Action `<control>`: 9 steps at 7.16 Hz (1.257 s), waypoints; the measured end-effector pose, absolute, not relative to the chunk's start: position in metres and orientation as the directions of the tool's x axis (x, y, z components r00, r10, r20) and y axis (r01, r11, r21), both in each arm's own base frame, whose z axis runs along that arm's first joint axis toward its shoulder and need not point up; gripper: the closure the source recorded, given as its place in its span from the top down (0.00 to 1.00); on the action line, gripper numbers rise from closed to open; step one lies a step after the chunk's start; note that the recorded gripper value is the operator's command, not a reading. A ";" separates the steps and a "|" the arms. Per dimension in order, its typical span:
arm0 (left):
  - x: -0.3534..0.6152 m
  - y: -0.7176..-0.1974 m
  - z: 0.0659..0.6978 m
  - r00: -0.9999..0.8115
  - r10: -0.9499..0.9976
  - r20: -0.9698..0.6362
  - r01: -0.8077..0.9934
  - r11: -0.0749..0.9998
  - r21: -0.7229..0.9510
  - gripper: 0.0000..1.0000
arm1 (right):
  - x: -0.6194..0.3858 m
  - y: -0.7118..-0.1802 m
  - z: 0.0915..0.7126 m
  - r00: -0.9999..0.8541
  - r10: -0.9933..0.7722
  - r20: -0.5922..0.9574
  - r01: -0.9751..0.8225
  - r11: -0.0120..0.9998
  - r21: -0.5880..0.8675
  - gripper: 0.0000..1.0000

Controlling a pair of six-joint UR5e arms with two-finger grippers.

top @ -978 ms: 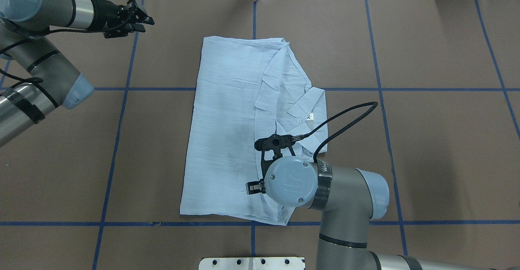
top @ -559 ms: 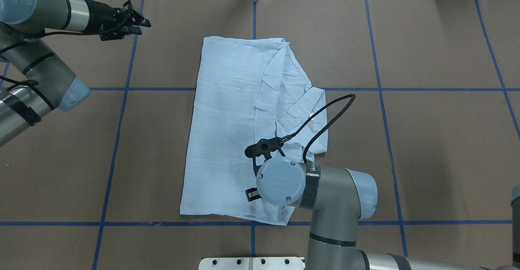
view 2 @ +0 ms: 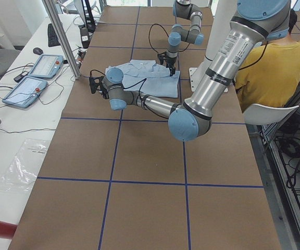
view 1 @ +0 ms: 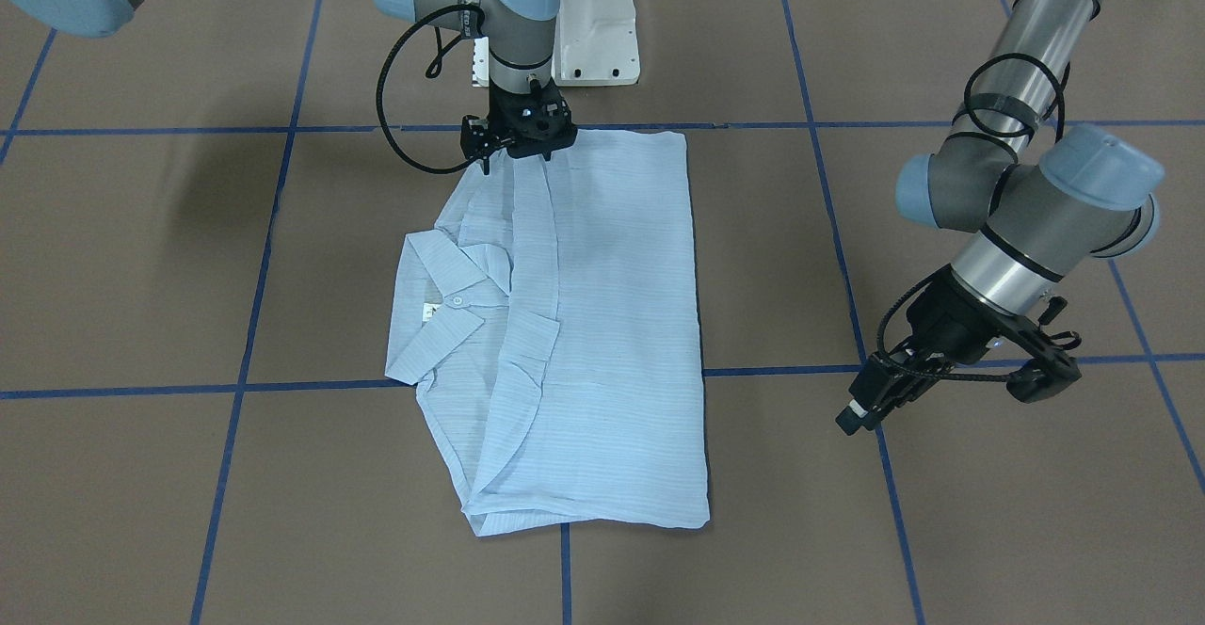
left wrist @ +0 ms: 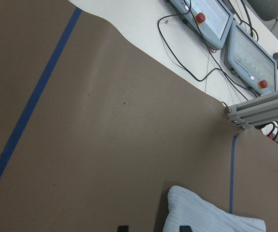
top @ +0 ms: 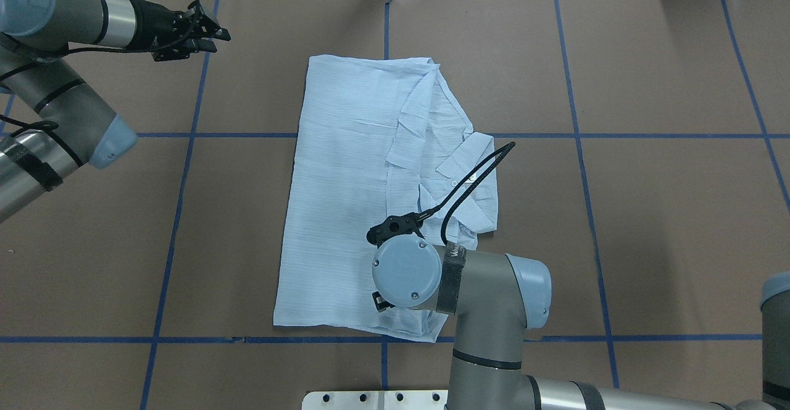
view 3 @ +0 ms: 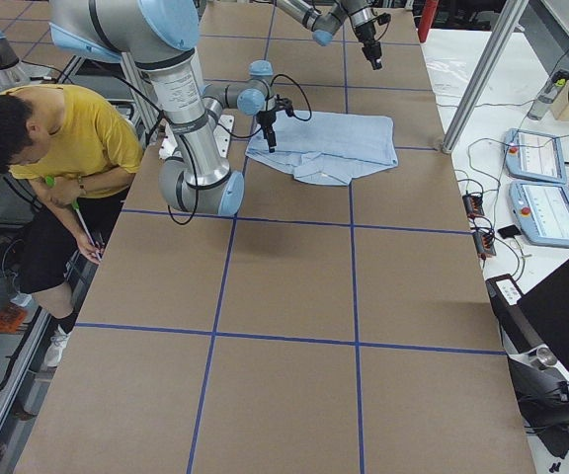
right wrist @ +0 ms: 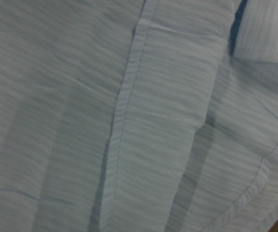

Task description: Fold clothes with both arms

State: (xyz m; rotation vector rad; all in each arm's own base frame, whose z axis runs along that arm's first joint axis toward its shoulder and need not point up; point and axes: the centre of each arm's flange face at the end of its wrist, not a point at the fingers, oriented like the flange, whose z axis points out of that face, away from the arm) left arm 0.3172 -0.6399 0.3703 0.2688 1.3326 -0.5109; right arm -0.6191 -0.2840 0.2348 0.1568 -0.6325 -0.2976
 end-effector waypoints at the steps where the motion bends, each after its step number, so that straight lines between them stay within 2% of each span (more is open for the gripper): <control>1: 0.317 -0.639 0.369 0.147 -0.197 -0.969 0.498 0.861 -0.100 0.46 | -0.611 -0.284 0.241 0.780 -0.314 0.541 0.228 0.948 0.222 1.00; 6: 0.315 -0.636 0.358 0.138 -0.187 -0.973 0.497 0.863 -0.095 0.46 | -0.514 -0.287 0.307 0.819 -0.331 0.469 0.257 0.942 0.216 1.00; 9: 0.314 -0.635 0.353 0.130 -0.185 -0.974 0.498 0.862 -0.097 0.46 | -0.520 -0.307 0.274 0.803 -0.320 0.503 0.217 0.943 0.253 1.00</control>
